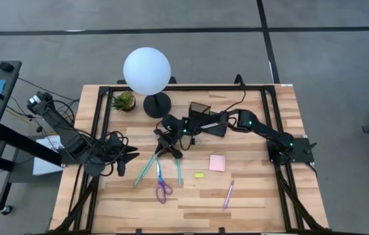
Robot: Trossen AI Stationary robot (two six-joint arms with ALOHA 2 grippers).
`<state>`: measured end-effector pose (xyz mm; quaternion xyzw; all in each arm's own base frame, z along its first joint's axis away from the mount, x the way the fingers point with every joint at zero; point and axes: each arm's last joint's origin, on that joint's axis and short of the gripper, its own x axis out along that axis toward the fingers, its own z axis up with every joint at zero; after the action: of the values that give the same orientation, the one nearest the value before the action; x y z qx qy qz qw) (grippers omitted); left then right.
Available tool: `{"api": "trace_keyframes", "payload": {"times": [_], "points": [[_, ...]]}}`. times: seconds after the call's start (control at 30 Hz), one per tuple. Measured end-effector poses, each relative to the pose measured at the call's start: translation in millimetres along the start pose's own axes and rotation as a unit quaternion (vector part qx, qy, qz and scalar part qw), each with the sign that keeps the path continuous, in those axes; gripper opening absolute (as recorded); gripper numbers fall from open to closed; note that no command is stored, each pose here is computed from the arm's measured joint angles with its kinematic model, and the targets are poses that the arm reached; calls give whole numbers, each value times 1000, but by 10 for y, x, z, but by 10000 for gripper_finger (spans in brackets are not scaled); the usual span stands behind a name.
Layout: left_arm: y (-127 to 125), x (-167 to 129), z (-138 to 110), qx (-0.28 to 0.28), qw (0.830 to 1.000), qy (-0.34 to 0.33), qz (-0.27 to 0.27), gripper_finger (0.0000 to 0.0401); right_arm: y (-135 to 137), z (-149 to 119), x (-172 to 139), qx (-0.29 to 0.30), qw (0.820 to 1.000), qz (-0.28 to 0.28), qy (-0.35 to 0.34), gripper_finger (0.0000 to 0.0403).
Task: Pick and place office supplies into organizer
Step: Put the blue pencil into the black desk organizer
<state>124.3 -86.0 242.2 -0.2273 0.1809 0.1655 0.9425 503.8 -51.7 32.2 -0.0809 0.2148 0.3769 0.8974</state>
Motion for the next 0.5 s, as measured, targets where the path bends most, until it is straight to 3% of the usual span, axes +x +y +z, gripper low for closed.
{"api": "trace_keyframes", "payload": {"times": [0.2, 0.5], "points": [[0, 0, 0, 0, 1000, 1, 0, 121, 3, 22, 17, 19, 1000, -10, -2, 14], [1, 0, -2, 1, 1000, 3, -1, 121, 7, 178, 16, 117, 992, -9, -39, 9]]}}
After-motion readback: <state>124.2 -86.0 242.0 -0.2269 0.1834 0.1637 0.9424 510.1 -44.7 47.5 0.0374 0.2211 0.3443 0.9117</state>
